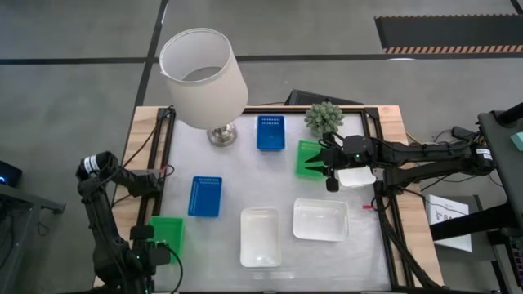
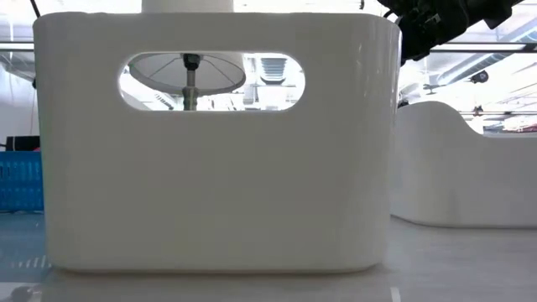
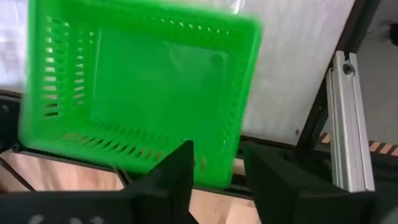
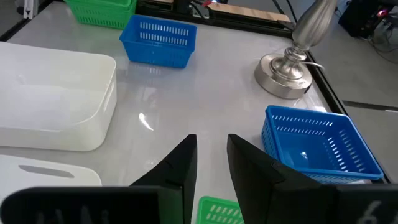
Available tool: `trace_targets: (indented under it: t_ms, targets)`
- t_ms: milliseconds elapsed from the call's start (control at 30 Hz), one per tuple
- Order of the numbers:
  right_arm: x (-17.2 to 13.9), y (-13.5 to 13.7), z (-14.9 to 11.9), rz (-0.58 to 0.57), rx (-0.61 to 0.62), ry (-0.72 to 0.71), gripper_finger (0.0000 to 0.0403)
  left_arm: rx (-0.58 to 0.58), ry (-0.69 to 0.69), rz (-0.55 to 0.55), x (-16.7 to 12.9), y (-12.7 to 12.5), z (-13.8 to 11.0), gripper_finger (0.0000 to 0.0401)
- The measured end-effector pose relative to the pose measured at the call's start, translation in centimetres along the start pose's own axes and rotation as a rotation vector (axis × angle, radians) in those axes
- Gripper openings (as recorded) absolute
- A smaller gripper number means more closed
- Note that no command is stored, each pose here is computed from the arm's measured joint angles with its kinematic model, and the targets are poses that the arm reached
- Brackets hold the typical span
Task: Stack baskets by color
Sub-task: Stack the top left green bin on the bottom green bin, then stack the bottom blue bin on the stacked blue bins
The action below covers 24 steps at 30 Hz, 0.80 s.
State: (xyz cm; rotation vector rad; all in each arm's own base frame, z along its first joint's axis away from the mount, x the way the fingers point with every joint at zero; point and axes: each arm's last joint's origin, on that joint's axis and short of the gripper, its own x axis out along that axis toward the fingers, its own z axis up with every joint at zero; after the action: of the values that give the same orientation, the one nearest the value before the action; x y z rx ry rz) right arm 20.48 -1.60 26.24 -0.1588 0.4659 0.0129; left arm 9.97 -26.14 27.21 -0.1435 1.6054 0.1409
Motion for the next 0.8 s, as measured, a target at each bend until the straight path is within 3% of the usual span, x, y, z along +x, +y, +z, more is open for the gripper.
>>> trace_targets:
  t_ms: [267, 567, 800]
  targets:
    - [0.0, 0.0, 0.0, 0.000, 0.000, 0.000, 0.0082, -0.100, -0.019, -0.075, -2.0, 1.1, 2.6, 0.0143]
    - [0.0, 0.0, 0.0, 0.000, -0.006, 0.000, 0.0082, -0.175, -0.159, 0.010, -1.3, 3.4, 8.0, 0.0143]
    - [0.0, 0.0, 0.0, 0.000, -0.005, 0.000, 0.0082, 0.022, -0.238, 0.115, -1.5, 6.5, 12.4, 0.0143]
